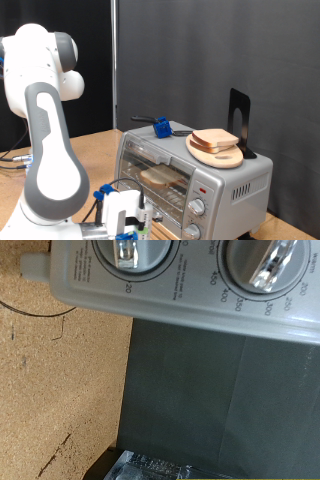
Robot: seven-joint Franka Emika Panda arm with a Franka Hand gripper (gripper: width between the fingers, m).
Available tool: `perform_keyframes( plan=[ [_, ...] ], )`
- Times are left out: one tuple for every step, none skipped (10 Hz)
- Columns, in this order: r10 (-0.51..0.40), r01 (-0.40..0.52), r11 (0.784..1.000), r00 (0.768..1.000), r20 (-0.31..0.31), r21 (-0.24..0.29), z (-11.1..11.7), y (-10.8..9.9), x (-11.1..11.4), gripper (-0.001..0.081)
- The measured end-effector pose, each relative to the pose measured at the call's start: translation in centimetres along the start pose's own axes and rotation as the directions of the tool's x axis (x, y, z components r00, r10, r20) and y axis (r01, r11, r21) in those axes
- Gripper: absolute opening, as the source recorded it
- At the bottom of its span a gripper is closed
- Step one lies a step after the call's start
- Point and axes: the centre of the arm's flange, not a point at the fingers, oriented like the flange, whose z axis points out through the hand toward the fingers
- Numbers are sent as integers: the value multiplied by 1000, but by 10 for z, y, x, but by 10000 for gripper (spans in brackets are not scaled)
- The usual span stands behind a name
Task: Make a piece of toast with the oven
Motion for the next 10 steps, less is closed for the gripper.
perform_keyframes(
  plan=[
    [1, -1, 1000, 1000, -9, -2, 6, 1, 2, 682],
    [1, -1, 1000, 1000, -13, -6, 12, 3, 3, 682],
    [2, -2, 1000, 1000, -9, -8, 19, 5, 4, 682],
    [-1, 1, 1000, 1000, -3, -6, 25, 7, 4, 682],
    [-1, 1, 1000, 1000, 5, -3, 31, 7, 3, 682],
    [1, -1, 1000, 1000, 15, 0, 36, 8, 2, 682],
    [3, -3, 1000, 1000, 23, 4, 42, 9, 0, 682],
    [7, -7, 1000, 1000, 24, 6, 47, 11, -1, 682],
    [11, -11, 1000, 1000, 16, 6, 52, 12, -1, 682],
    [14, -14, 1000, 1000, 2, 4, 57, 14, -1, 682]
  ],
)
